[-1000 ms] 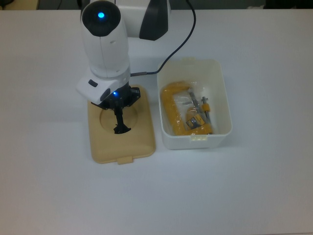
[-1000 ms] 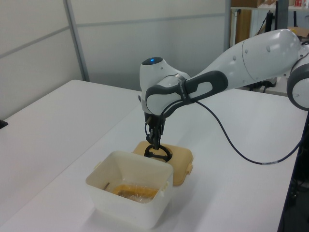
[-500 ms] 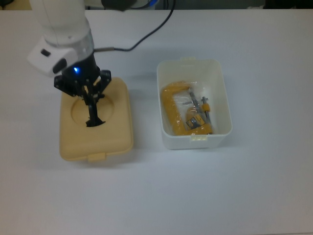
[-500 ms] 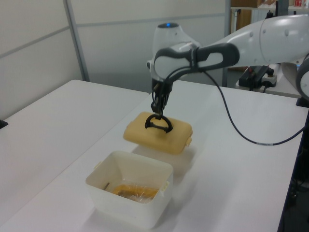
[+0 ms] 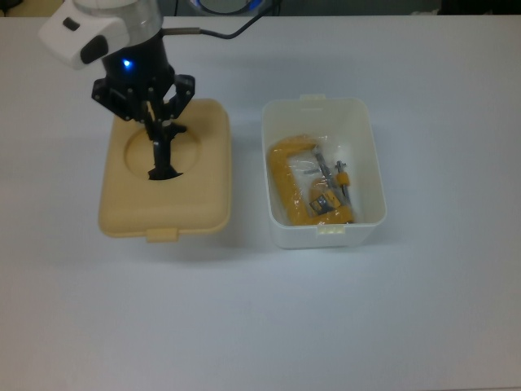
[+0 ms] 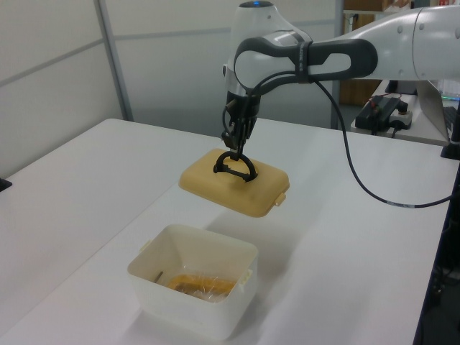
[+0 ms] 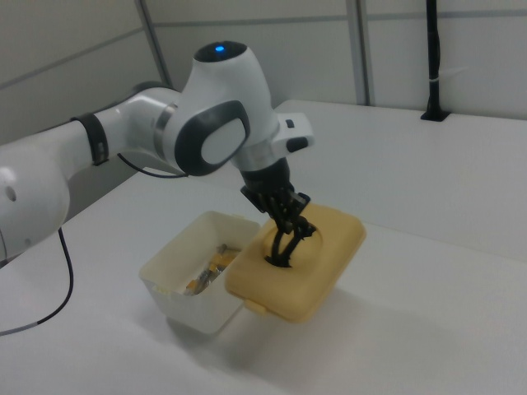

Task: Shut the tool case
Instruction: 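Lift the beige lid and carry it over the white box, then lower the lid onto the box rim and press it down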

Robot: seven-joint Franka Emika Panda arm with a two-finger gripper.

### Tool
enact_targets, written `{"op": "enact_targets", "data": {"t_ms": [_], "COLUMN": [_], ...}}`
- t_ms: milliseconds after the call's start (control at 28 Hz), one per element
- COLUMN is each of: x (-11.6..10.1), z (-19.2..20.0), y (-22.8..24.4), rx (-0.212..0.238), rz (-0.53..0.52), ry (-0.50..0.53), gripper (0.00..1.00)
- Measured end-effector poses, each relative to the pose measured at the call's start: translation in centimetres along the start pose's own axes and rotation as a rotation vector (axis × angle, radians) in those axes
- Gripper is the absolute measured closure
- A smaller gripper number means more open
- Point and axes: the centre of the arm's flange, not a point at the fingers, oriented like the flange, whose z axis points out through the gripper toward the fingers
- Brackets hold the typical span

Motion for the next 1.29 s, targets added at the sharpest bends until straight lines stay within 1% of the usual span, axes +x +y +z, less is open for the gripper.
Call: {"op": "enact_targets", "data": {"t_ms": [107,179,250,429,714,821,964,1071,1179,1286], "x": [-0.1,-0.3,-0.6,-1.0,-1.6,-2.0,-2.4,-2.5,-2.5,-2.4], "z": [-0.3,-0.3,-0.1,0.1,-0.2,-0.2,-0.1,0.1,0.6,1.0], "y": [-2.7,-4.7,-7.1,-11.8,-17.1,-18.8,-20.7,-21.7,-22.0,-22.1], "rx": [0.011,0.016,0.021,0.027,0.037,0.034,0.012,-0.017,-0.058,-0.076], "rz": [0.061,0.074,0.069,0.075,0.074,0.066,0.053,0.037,0.013,0.004], "ry": [-0.031,-0.054,-0.085,-0.104,-0.104,-0.106,-0.103,-0.1,-0.094,-0.09], "gripper": [0.89,0.89,0.89,0.89,0.89,0.89,0.89,0.89,0.89,0.89]}}
